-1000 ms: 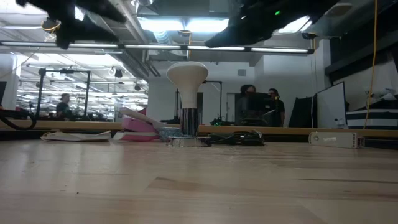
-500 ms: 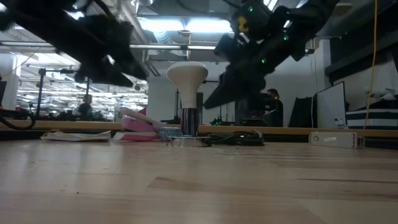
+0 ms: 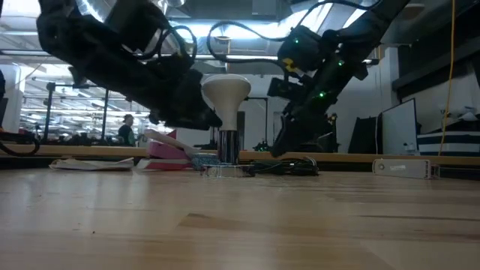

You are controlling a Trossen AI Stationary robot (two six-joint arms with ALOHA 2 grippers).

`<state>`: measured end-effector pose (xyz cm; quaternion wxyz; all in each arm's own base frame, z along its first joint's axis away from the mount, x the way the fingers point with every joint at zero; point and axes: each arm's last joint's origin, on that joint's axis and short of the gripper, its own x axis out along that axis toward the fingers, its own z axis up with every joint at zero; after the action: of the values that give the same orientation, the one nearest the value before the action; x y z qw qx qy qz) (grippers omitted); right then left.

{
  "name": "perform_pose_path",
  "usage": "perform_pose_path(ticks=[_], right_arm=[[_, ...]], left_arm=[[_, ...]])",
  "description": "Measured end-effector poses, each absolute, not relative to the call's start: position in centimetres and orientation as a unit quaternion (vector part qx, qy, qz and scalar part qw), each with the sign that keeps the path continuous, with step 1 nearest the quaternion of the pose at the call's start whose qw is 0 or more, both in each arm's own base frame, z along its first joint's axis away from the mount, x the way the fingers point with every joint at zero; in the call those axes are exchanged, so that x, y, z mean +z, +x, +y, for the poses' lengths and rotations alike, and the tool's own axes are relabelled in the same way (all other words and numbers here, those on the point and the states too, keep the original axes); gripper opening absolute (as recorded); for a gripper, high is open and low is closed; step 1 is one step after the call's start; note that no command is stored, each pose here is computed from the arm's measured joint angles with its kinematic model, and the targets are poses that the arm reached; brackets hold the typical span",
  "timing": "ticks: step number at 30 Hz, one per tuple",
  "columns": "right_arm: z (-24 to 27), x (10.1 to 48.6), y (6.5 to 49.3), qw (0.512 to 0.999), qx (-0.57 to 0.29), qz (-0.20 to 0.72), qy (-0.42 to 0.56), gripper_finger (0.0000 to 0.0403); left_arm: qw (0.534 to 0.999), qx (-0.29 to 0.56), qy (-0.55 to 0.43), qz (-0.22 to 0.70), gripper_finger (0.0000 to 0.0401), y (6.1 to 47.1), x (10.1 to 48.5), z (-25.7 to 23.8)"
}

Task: Screw lightbulb
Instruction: Remove the lightbulb from the lamp

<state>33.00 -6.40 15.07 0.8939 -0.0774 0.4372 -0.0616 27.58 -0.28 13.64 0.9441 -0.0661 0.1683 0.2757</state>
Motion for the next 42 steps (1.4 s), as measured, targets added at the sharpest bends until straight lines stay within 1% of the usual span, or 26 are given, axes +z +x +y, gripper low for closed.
perform_pose_path(ticks=[3, 7, 9, 12, 13, 21, 26, 29, 32, 36, 39, 42], right_arm=[[-6.5, 14.8, 32.6, 0.883, -0.06, 0.46, -0.074, 0.0121], [-6.6, 14.7, 32.5, 0.878, -0.071, 0.465, -0.084, 0.0121], [-6.6, 14.8, 32.6, 0.878, -0.078, 0.464, -0.091, 0.0121], [-6.7, 14.9, 32.7, 0.879, -0.087, 0.457, -0.106, 0.0121], [-6.7, 15.0, 32.7, 0.879, -0.09, 0.455, -0.109, 0.0121], [-6.9, 15.7, 33.6, 0.903, -0.103, 0.401, -0.115, 0.0121], [-6.9, 15.7, 33.5, 0.902, -0.102, 0.403, -0.115, 0.0121], [-6.9, 15.7, 33.5, 0.9, -0.101, 0.407, -0.114, 0.0121], [-6.9, 15.7, 33.5, 0.901, -0.101, 0.407, -0.114, 0.0121], [-6.9, 15.8, 33.6, 0.905, -0.103, 0.397, -0.115, 0.0121], [-7.0, 16.1, 33.9, 0.912, -0.106, 0.38, -0.116, 0.0121], [-7.0, 16.4, 34.1, 0.919, -0.11, 0.36, -0.118, 0.0121]], left_arm=[[0.939, 0.292, -0.067, 0.166, 0.0237, 27.6, 13.7, 0.7], [0.938, 0.3, -0.059, 0.163, 0.0237, 27.6, 13.8, 1.8], [0.947, 0.274, -0.064, 0.155, 0.0237, 27.8, 14.1, 2.2], [0.964, 0.21, -0.073, 0.148, 0.0237, 28.1, 14.3, 2.5], [0.965, 0.206, -0.073, 0.149, 0.0237, 28.1, 14.3, 2.6], [0.962, 0.219, -0.072, 0.144, 0.0237, 27.9, 14.5, 4.2], [0.963, 0.216, -0.074, 0.146, 0.0237, 27.8, 14.3, 4.3], [0.961, 0.215, -0.088, 0.148, 0.0237, 26.6, 13.2, 4.0], [0.962, 0.217, -0.119, 0.118, 0.0237, 24.4, 12.2, 3.7], [0.964, 0.218, -0.141, 0.05, 0.0237, 22.3, 11.6, 3.5], [0.966, 0.213, -0.145, 0.023, 0.0237, 22.4, 11.1, 3.5], [0.966, 0.208, -0.155, 0.011, 0.0237, 23.7, 10.3, 3.6]])
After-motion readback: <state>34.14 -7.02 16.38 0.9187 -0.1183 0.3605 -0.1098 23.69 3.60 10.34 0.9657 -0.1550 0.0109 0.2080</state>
